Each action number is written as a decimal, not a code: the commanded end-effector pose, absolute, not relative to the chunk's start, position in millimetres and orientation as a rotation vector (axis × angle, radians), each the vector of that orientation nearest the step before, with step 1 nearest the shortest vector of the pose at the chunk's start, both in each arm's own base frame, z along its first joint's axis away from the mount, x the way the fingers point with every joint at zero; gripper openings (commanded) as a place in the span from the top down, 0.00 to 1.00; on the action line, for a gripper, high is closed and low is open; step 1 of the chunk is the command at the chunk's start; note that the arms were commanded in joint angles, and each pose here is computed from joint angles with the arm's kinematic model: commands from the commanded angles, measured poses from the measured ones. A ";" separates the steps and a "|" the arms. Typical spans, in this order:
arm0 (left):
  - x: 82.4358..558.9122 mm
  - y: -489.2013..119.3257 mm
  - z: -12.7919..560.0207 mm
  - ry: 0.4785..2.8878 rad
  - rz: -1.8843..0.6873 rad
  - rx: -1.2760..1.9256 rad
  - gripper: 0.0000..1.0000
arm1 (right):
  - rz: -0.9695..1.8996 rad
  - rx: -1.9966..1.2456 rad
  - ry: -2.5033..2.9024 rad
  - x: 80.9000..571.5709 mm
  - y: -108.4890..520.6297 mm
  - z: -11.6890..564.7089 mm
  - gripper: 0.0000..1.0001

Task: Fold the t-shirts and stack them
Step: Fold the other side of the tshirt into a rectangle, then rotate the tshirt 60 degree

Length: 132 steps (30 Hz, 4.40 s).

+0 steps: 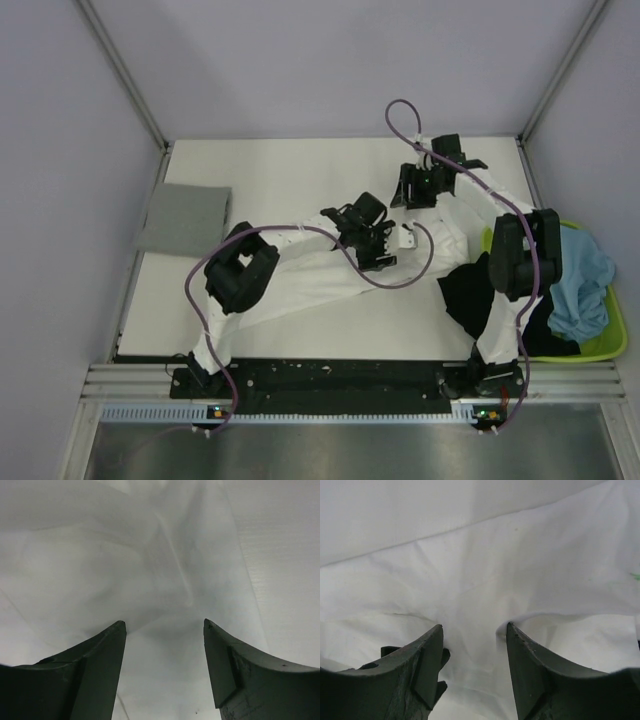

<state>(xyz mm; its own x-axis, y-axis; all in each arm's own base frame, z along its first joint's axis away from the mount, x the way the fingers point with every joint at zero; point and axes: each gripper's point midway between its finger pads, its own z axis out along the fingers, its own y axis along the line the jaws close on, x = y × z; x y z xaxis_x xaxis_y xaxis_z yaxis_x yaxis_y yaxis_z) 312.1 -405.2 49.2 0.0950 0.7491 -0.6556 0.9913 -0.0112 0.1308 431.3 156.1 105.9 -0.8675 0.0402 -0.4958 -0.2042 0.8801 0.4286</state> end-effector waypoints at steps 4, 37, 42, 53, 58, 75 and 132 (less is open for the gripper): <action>321.6 -432.1 61.4 1.506 -0.475 1.878 0.33 | 0.676 -0.131 2.500 436.6 144.1 123.5 0.62; 374.6 -399.1 97.0 1.845 -0.419 1.529 1.00 | 0.472 -0.062 2.559 411.8 106.7 132.4 1.00; 389.5 -390.2 98.8 1.904 -0.343 1.411 1.00 | 0.515 -0.026 2.526 448.7 126.9 124.2 0.99; 387.6 -381.6 84.9 1.952 -0.351 1.375 1.00 | 0.517 -0.017 2.516 467.7 127.2 120.8 0.56; 388.4 -385.9 89.1 1.941 -0.376 1.371 1.00 | 0.476 0.040 2.520 441.7 106.8 128.2 0.54; 385.6 -388.7 87.1 1.925 -0.398 1.399 1.00 | 0.519 0.101 2.691 399.0 107.4 52.0 0.59; 283.2 -403.7 89.6 1.779 -0.935 1.836 0.45 | 0.060 0.060 2.961 329.9 31.2 66.6 0.70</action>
